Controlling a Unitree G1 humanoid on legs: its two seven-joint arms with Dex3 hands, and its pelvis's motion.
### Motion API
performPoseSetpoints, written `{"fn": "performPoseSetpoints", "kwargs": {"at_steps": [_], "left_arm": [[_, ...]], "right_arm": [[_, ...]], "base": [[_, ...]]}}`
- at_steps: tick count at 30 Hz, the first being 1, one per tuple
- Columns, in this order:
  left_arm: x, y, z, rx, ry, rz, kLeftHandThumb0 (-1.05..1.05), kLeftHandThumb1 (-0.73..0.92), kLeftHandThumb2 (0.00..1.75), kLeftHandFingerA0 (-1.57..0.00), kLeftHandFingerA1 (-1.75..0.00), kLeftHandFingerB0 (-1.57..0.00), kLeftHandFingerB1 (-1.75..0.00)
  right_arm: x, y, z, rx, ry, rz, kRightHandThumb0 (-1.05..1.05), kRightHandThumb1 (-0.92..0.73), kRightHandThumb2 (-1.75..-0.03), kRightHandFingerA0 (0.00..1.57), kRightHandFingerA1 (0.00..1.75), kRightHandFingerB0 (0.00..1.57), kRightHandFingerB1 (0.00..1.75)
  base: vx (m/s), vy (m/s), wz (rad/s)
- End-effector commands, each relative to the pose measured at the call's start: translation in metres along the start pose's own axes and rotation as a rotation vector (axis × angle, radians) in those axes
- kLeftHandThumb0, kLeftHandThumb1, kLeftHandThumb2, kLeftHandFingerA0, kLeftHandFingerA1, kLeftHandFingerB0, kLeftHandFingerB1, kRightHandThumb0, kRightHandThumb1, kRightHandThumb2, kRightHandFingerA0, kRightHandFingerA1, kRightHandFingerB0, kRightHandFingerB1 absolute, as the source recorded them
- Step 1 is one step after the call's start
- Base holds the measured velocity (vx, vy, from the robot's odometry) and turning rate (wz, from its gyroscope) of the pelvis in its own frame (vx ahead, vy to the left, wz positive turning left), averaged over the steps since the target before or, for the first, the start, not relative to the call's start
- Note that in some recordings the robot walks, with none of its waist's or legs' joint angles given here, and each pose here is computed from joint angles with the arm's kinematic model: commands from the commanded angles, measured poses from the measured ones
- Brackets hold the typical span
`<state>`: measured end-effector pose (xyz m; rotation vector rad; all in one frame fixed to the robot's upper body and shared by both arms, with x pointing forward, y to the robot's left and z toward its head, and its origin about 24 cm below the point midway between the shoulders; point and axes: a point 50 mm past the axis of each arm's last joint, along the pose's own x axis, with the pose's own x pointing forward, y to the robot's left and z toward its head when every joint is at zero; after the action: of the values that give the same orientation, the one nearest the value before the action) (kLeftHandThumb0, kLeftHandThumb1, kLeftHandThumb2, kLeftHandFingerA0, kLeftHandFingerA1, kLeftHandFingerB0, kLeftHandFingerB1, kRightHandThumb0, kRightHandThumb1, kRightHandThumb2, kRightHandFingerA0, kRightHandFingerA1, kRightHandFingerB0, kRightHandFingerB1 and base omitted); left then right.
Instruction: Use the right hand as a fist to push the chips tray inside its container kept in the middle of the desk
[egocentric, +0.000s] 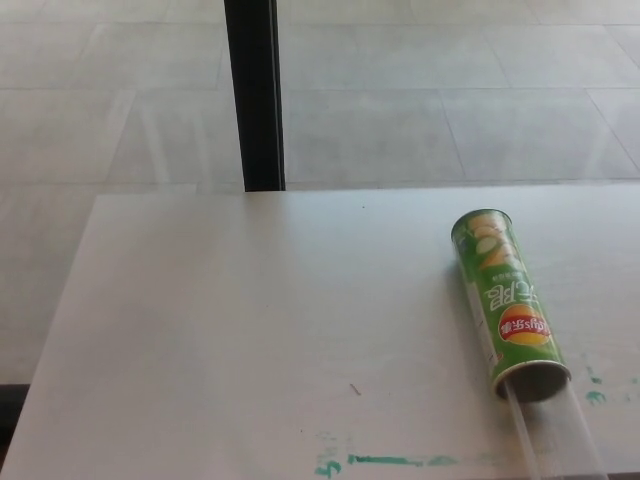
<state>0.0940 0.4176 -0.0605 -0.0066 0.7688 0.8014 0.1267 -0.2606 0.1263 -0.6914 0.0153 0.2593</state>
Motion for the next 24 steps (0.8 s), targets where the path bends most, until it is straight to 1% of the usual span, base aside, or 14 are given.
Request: {"fn": "performPoseSetpoints", "kwargs": {"at_steps": [1, 3, 4, 6, 8, 9, 10, 11, 14, 18, 19, 20, 23, 24], "left_arm": [[0.000, 0.018, 0.016, 0.031, -0.048, 0.041, -0.70, 0.91, 0.66, -0.59, -0.69, -0.51, -0.54], [0.000, 0.018, 0.016, 0.050, -0.048, 0.038, -0.70, 0.92, 0.67, -0.58, -0.70, -0.50, -0.54], [-0.001, 0.018, 0.016, 0.064, -0.053, 0.033, -0.71, 0.92, 0.68, -0.56, -0.69, -0.45, -0.53], [0.000, 0.017, 0.016, 0.011, -0.043, 0.037, -0.71, 0.90, 0.67, -0.54, -0.68, -0.45, -0.52], [0.000, 0.016, 0.016, 0.049, -0.045, 0.038, -0.71, 0.91, 0.67, -0.57, -0.67, -0.47, -0.53], [0.000, 0.016, 0.016, 0.051, -0.048, 0.041, -0.71, 0.91, 0.67, -0.57, -0.67, -0.47, -0.53], [0.000, 0.016, 0.016, 0.041, -0.045, 0.045, -0.71, 0.91, 0.67, -0.58, -0.69, -0.48, -0.54], [0.000, 0.017, 0.016, 0.051, -0.049, 0.044, -0.70, 0.92, 0.67, -0.58, -0.69, -0.48, -0.54], [0.000, 0.018, 0.015, 0.040, -0.044, 0.038, -0.71, 0.92, 0.67, -0.56, -0.67, -0.45, -0.51], [0.000, 0.017, 0.017, 0.060, -0.044, 0.041, -0.72, 0.92, 0.68, -0.57, -0.67, -0.46, -0.51], [0.000, 0.017, 0.016, 0.047, -0.044, 0.042, -0.71, 0.92, 0.67, -0.57, -0.65, -0.48, -0.51], [0.000, 0.017, 0.017, 0.065, -0.054, 0.041, -0.72, 0.92, 0.67, -0.58, -0.68, -0.50, -0.53], [0.000, 0.018, 0.017, 0.059, -0.059, 0.040, -0.72, 0.92, 0.67, -0.57, -0.69, -0.49, -0.54], [0.000, 0.018, 0.017, 0.045, -0.051, 0.039, -0.71, 0.92, 0.67, -0.55, -0.68, -0.45, -0.52]], "right_arm": [[-0.003, 0.030, 0.022, -0.396, -0.099, 0.408, -0.61, -0.72, -0.62, 0.90, 0.83, 0.59, 0.46], [-0.003, 0.036, 0.018, -0.389, -0.100, 0.417, -0.60, -0.70, -0.61, 0.90, 0.86, 0.61, 0.48], [-0.003, 0.040, 0.016, -0.440, -0.088, 0.454, -0.62, -0.70, -0.61, 0.88, 0.92, 0.61, 0.47], [-0.003, 0.045, 0.015, -0.446, -0.060, 0.496, -0.61, -0.68, -0.61, 0.88, 0.96, 0.62, 0.46], [-0.002, 0.048, 0.012, -0.440, -0.049, 0.542, -0.56, -0.67, -0.60, 0.89, 0.97, 0.60, 0.50], [-0.002, 0.049, 0.012, -0.417, -0.037, 0.551, -0.56, -0.67, -0.60, 0.89, 0.97, 0.60, 0.50], [-0.002, 0.050, 0.009, -0.429, -0.025, 0.569, -0.58, -0.69, -0.61, 0.85, 1.00, 0.59, 0.51], [0.000, 0.051, 0.009, -0.445, -0.031, 0.574, -0.60, -0.71, -0.61, 0.85, 1.00, 0.58, 0.52], [0.002, 0.051, 0.006, -0.499, -0.017, 0.571, -0.61, -0.71, -0.61, 0.86, 1.04, 0.59, 0.51], [0.003, 0.052, 0.004, -0.521, -0.009, 0.564, -0.61, -0.71, -0.61, 0.86, 1.04, 0.58, 0.51], [0.005, 0.051, 0.003, -0.582, -0.010, 0.531, -0.60, -0.69, -0.61, 0.92, 0.99, 0.61, 0.50], [0.006, 0.051, 0.002, -0.583, 0.022, 0.533, -0.57, -0.68, -0.60, 0.85, 1.06, 0.58, 0.51], [0.008, 0.051, 0.000, -0.653, 0.039, 0.520, -0.60, -0.71, -0.61, 0.85, 1.05, 0.57, 0.48], [0.010, 0.051, -0.002, -0.671, 0.060, 0.493, -0.62, -0.70, -0.61, 0.85, 1.03, 0.58, 0.48]], "base": [[0.00, 0.000, 0.00], [0.00, 0.000, 0.00], [0.00, 0.000, 0.00], [0.00, 0.000, 0.00], [0.00, 0.000, 0.00], [0.00, 0.000, 0.00], [0.00, 0.000, 0.00], [0.00, 0.000, 0.00], [0.00, 0.000, 0.00], [0.00, 0.000, 0.00], [0.00, 0.000, 0.00], [0.00, 0.000, 0.00], [0.00, 0.000, 0.00], [0.00, 0.000, 0.00]]}}
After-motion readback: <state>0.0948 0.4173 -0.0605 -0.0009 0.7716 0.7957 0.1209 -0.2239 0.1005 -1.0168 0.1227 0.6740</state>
